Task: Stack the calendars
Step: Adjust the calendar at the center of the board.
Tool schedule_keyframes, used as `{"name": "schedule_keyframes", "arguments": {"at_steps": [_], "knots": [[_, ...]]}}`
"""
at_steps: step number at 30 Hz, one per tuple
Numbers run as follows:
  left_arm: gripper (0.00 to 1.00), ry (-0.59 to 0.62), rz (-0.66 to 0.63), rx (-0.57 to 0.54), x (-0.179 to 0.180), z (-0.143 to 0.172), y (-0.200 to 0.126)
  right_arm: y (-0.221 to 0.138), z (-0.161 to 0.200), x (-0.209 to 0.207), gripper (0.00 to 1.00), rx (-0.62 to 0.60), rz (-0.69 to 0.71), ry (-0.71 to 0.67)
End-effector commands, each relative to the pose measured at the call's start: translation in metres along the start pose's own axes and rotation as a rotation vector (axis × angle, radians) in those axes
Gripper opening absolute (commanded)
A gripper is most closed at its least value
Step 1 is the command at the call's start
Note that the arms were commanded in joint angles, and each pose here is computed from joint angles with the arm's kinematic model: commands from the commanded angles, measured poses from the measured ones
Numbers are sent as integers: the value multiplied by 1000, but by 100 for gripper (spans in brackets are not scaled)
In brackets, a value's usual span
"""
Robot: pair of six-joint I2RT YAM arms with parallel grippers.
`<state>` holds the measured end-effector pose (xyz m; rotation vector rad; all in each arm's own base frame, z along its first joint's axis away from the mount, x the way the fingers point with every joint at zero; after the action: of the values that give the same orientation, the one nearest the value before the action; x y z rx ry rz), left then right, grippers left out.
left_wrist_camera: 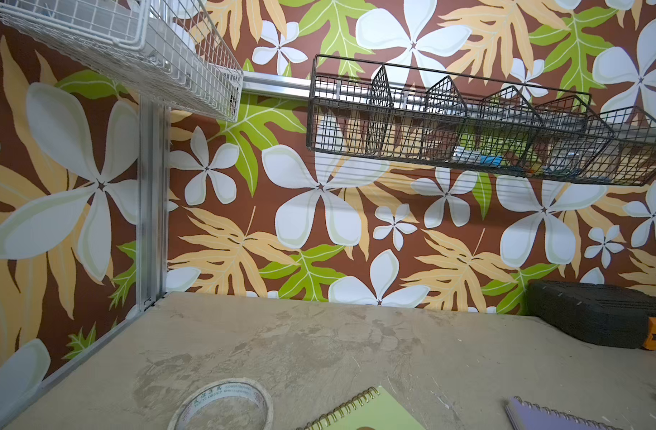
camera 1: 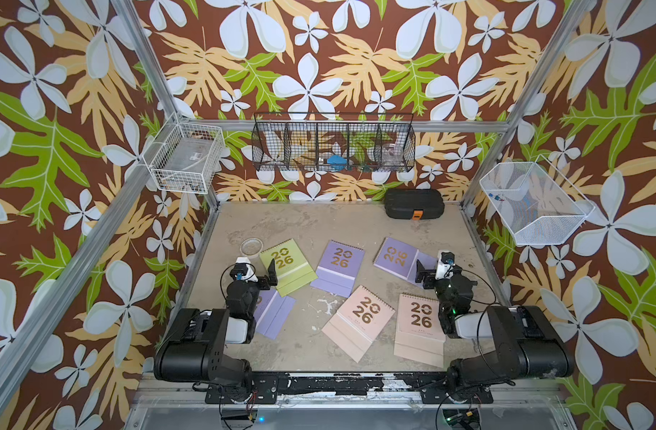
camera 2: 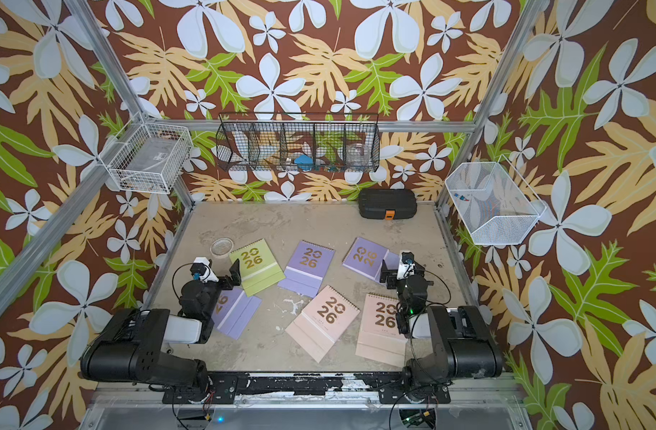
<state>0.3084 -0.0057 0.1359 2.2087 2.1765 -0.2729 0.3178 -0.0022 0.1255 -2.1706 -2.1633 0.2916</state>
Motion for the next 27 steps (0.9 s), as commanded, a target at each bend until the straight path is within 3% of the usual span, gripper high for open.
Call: {"name": "schedule_keyframes", "arguments": {"at_steps": [1,22,27], "knots": [[100,12,14,-11,-2,-2,0,0,-4,0,100,-23,1,-4],[100,7,-4,-11,0,-3,1,1,-8,-3,100,-25,19,3],[98,-44,-123,-31,14,-9,0,31,-40,-16,100,202,95,31]]}}
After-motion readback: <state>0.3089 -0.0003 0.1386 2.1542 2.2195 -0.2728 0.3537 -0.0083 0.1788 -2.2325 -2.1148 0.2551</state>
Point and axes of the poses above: each gripper's point midway between its finger pads, its own y axis out along the fingers, its own x axis along the line the jaws close on, z = x × y, the point moved 5 cm from there along -y, back along the fingers, and after that the axes turned 3 degrees about -y, right-handed, at the moved point
